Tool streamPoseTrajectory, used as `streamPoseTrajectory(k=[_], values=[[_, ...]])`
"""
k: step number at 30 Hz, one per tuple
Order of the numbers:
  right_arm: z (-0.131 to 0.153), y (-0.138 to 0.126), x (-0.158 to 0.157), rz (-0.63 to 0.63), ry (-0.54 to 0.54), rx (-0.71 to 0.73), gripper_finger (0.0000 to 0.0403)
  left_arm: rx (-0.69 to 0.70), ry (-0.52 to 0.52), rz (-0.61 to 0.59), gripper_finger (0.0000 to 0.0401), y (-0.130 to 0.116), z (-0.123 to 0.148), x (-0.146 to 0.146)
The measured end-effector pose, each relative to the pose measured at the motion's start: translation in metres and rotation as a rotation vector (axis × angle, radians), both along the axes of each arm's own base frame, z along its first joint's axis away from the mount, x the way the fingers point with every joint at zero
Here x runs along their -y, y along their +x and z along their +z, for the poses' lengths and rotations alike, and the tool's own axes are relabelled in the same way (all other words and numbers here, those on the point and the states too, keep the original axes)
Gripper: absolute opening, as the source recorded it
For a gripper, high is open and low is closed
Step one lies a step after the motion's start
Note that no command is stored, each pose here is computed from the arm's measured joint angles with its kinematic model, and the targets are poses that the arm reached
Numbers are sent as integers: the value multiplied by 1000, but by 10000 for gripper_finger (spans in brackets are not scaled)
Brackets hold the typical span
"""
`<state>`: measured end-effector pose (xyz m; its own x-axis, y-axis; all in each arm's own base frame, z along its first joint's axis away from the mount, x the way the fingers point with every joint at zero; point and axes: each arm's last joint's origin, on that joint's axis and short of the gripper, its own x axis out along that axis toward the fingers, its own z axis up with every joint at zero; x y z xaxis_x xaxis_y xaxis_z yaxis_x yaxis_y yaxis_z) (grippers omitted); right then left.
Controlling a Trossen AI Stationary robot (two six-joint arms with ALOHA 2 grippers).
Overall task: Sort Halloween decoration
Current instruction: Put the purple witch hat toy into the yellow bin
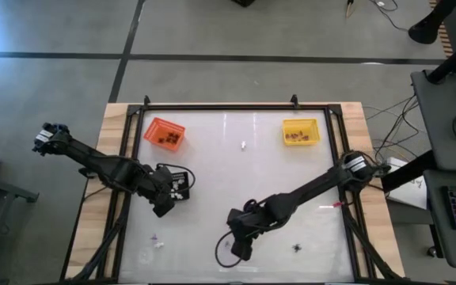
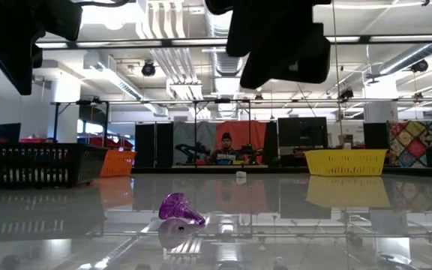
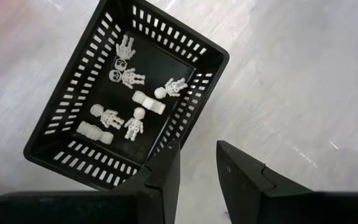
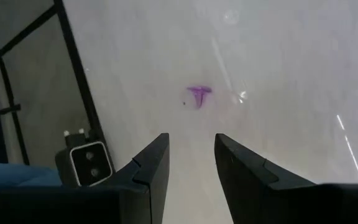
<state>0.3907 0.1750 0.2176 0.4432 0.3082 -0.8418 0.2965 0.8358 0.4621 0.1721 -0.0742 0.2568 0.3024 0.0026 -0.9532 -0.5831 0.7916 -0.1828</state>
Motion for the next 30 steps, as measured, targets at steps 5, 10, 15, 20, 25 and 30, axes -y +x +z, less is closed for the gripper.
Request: streamPoseTrajectory(k=[5, 10, 15, 20, 25, 30], values=[[-15, 9, -3, -22, -11, -25, 121, 0, 0, 0, 87, 0, 0, 0], [-36, 16, -6, -22, -27, -64, 121, 0, 0, 0, 87, 0, 0, 0], [-46, 21, -8, -17, -22, -71, 121, 1, 0, 0, 87, 0, 0, 0], [-54, 29, -13, 0, -6, -18, 121, 4, -2, 0, 87, 1, 0, 0], [-62, 32, -14, 43, -29, 0, 121, 6, -3, 0, 87, 1, 0, 0], [-62, 32, -15, 85, -59, 23, 121, 5, -2, 0, 87, 1, 0, 0]])
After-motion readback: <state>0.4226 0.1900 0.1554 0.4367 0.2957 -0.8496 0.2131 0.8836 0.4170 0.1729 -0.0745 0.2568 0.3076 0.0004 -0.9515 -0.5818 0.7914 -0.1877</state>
